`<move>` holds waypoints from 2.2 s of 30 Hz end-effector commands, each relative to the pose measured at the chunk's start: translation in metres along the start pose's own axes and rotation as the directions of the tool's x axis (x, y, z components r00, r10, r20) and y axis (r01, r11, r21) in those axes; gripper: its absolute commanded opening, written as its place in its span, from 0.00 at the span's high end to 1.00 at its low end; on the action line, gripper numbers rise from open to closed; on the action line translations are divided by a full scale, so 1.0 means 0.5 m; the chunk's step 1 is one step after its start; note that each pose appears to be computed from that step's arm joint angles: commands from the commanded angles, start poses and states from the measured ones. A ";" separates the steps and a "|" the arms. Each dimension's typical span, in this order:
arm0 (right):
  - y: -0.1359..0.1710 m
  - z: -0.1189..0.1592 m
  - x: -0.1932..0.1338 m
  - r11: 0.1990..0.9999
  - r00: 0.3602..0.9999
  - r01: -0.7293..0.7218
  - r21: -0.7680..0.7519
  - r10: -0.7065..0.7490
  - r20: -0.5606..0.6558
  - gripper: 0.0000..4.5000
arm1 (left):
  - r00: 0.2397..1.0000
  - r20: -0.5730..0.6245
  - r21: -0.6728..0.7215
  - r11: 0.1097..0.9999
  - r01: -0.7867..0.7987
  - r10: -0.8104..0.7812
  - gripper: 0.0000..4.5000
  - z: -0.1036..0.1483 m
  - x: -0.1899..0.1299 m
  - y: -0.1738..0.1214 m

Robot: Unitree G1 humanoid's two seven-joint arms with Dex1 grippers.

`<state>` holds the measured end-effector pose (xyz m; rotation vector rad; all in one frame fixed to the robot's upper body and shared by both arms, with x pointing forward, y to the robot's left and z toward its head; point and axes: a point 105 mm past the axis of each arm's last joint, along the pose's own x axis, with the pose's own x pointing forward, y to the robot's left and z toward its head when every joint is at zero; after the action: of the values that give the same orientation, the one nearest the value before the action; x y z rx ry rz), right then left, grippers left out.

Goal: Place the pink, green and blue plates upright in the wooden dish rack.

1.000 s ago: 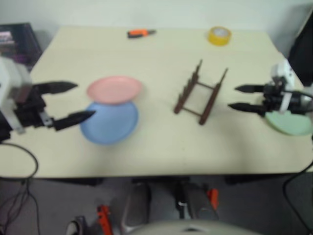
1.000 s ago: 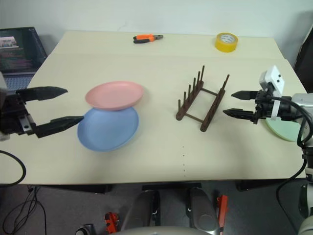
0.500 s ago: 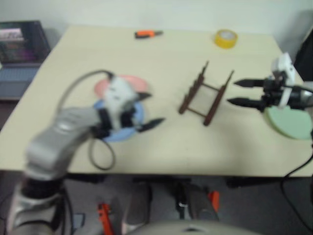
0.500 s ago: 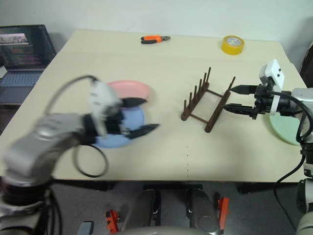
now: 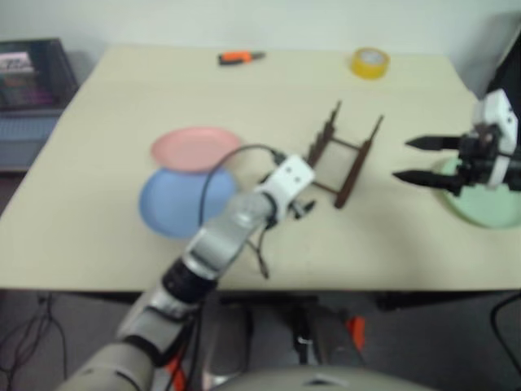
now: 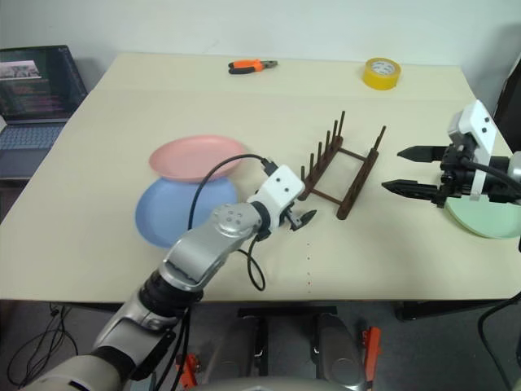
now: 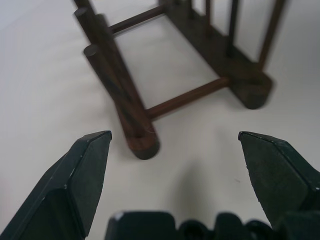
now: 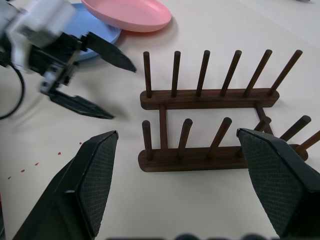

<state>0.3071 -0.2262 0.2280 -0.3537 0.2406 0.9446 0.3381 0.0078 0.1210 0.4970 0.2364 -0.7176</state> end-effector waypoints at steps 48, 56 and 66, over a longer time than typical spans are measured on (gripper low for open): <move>0.008 0.031 -0.042 0.992 0.993 0.116 -0.055 -0.114 0.034 0.07 | 0.809 0.066 0.210 0.801 0.561 -0.584 0.77 0.058 0.093 0.011; 0.016 0.028 -0.046 0.992 0.993 0.120 -0.050 -0.118 0.028 0.07 | 0.791 -0.002 0.328 0.747 0.578 -0.612 0.77 0.068 0.116 -0.004; 0.023 0.024 -0.045 0.992 0.992 0.122 -0.045 -0.121 0.022 0.07 | 0.813 -0.003 0.317 0.771 0.553 -0.582 0.77 0.083 0.119 0.027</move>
<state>0.2901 -0.2321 0.2269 -0.3620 0.2354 0.8446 0.3887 -0.0328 0.1193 0.6889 0.2571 -1.3958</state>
